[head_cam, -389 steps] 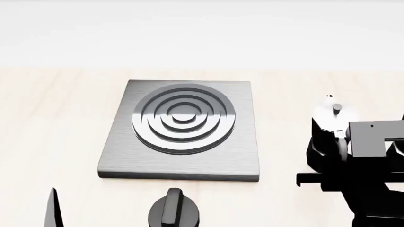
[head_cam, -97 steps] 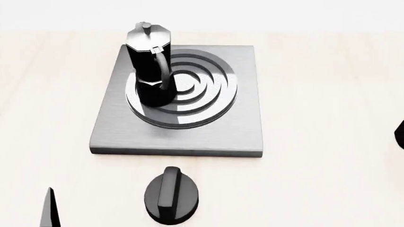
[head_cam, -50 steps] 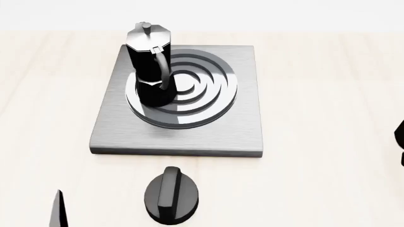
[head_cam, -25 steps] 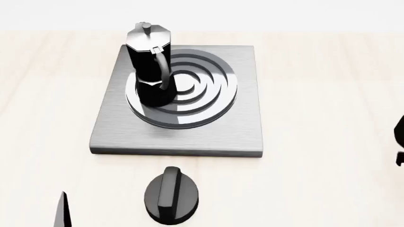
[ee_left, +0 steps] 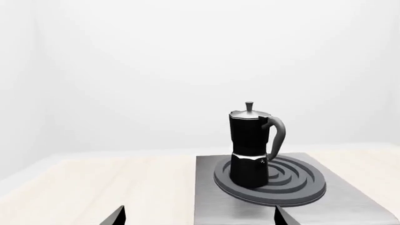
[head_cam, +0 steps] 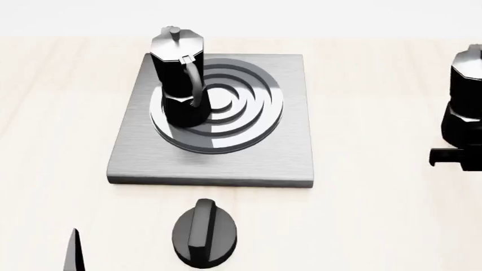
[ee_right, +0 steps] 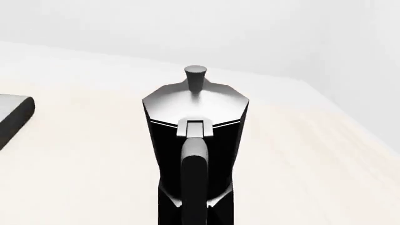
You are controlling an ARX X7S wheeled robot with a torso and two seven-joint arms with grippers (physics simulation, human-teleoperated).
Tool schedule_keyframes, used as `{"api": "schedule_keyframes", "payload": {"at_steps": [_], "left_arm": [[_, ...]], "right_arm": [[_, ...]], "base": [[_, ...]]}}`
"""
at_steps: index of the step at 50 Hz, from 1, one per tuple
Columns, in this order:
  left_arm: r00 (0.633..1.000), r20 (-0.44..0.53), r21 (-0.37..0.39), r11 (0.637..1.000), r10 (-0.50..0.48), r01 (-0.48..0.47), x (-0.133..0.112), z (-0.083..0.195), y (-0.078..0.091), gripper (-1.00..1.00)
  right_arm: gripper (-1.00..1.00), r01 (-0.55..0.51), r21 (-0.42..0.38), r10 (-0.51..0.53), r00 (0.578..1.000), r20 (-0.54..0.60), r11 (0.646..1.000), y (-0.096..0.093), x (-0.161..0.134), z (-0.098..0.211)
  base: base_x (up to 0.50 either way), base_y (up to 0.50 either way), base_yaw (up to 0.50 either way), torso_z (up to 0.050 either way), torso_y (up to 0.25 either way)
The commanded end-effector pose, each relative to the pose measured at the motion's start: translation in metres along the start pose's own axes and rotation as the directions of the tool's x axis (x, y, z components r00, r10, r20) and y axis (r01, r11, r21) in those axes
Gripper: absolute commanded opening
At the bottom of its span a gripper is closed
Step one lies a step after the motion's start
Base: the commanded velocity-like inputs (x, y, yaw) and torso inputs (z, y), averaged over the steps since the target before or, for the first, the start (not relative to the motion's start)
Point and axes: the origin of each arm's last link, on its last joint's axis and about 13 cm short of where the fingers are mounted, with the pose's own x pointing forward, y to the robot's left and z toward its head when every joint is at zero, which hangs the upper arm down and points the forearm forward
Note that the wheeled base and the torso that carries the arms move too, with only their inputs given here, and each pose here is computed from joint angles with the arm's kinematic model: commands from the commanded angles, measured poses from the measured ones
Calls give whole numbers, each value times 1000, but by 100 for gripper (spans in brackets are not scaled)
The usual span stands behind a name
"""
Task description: Put both moka pots on the stove.
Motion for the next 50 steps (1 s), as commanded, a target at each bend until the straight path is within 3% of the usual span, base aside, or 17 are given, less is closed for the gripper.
{"api": "schedule_keyframes", "payload": {"at_steps": [1, 7, 18, 28, 38, 50], "left_arm": [[1000, -2, -3, 1000, 0, 0, 0, -1, 0, 100], [1000, -2, -2, 1000, -1, 1, 0, -1, 0, 100], [1000, -1, -4, 1000, 1, -1, 0, 0, 1, 100], [1000, 3, -8, 1000, 3, -3, 0, 0, 2, 100], [1000, 2, -8, 1000, 3, -3, -1, 1, 2, 100], [1000, 5, -8, 1000, 7, -7, 0, 1, 3, 100]], "right_arm": [[-100, -35, 0, 34, 990, 134, 999, 20, 7, 27], [-100, -76, -5, 76, 984, 163, 997, 32, 8, 37], [-100, -242, -11, 239, 948, 208, 970, 47, 15, 49], [-100, -341, -68, 347, 906, 242, 937, 61, 17, 61], [-100, -363, -79, 371, 896, 245, 929, 69, 23, 61], [-100, -406, -40, 398, 868, 296, 913, 95, 30, 58]], "base": [[0, 0, 0, 0, 0], [0, 0, 0, 0, 0], [0, 0, 0, 0, 0], [0, 0, 0, 0, 2], [0, 0, 0, 0, 0], [0, 0, 0, 0, 2]]}}
